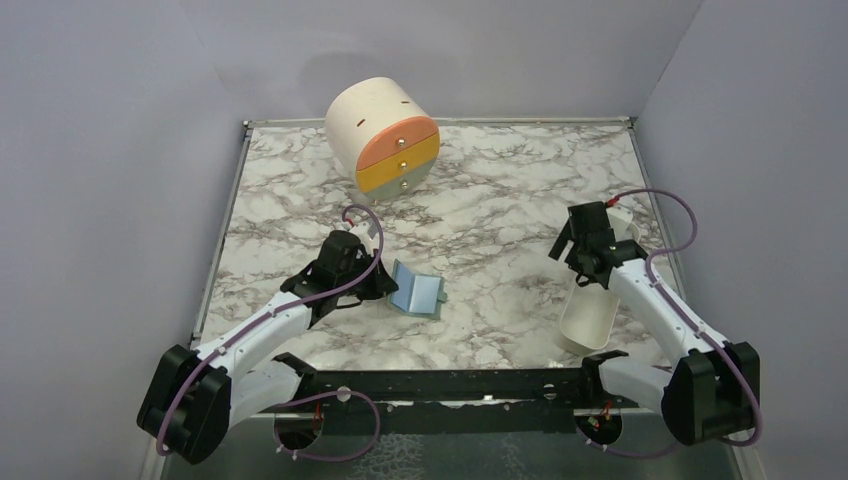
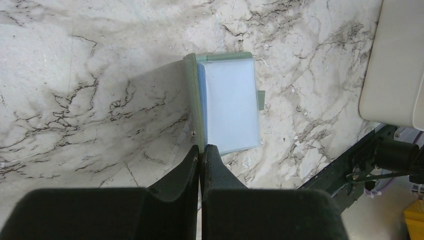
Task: Put the credit cards into the card holder
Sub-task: Adjust the storage box at the center of the board.
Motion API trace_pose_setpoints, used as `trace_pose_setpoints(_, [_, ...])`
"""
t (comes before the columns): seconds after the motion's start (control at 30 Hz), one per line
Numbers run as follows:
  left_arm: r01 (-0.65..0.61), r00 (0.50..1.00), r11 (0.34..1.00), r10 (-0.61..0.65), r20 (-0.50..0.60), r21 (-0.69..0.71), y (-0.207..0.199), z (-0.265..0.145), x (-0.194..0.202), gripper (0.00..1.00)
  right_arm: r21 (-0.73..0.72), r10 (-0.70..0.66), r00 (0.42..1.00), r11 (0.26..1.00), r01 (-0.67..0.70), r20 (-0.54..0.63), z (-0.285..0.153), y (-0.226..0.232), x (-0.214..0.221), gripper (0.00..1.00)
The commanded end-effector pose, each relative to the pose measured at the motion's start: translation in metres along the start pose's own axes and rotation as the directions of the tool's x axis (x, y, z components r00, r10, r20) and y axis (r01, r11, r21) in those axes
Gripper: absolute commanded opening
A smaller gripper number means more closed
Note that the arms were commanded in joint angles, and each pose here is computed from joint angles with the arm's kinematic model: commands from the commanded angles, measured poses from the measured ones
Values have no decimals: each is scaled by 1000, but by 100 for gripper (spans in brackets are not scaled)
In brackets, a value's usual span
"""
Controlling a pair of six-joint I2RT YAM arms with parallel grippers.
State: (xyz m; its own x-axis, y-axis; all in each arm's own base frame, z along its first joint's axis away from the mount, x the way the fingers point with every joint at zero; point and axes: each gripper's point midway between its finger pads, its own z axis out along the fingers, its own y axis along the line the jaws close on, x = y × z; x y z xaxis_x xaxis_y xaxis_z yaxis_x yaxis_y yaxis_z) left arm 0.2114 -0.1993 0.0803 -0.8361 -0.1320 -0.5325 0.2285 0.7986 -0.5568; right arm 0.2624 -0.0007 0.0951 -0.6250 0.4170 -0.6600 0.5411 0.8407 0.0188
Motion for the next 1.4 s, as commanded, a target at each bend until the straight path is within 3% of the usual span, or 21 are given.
trace_pose_setpoints(0.0, [-15,999,998,13,32,53,-13,-3,-10,0,-95,51,998,994,-53,-28,3,22,1,95])
trace_pose_setpoints(0.33, [-7,999,998,4,44,56,-13,-2,-12,0,-351,85,981,925,-142,-173,-16,68,24,85])
trace_pose_setpoints(0.47, [-5,999,998,2,44,56,-14,-2,-11,0,-434,102,980,886,-166,-168,-23,83,19,81])
trace_pose_setpoints(0.73, [0,999,999,-2,44,42,-10,-4,-9,0,-487,115,973,850,-201,-202,-28,104,10,79])
trace_pose_setpoints(1.17, [4,999,999,-6,54,35,-8,-6,-8,0,-553,108,981,814,-179,-158,-22,123,-2,76])
trace_pose_setpoints(1.37, [8,999,999,-10,54,40,-10,-5,-9,0,-553,-26,1000,833,16,-11,-19,120,-21,76])
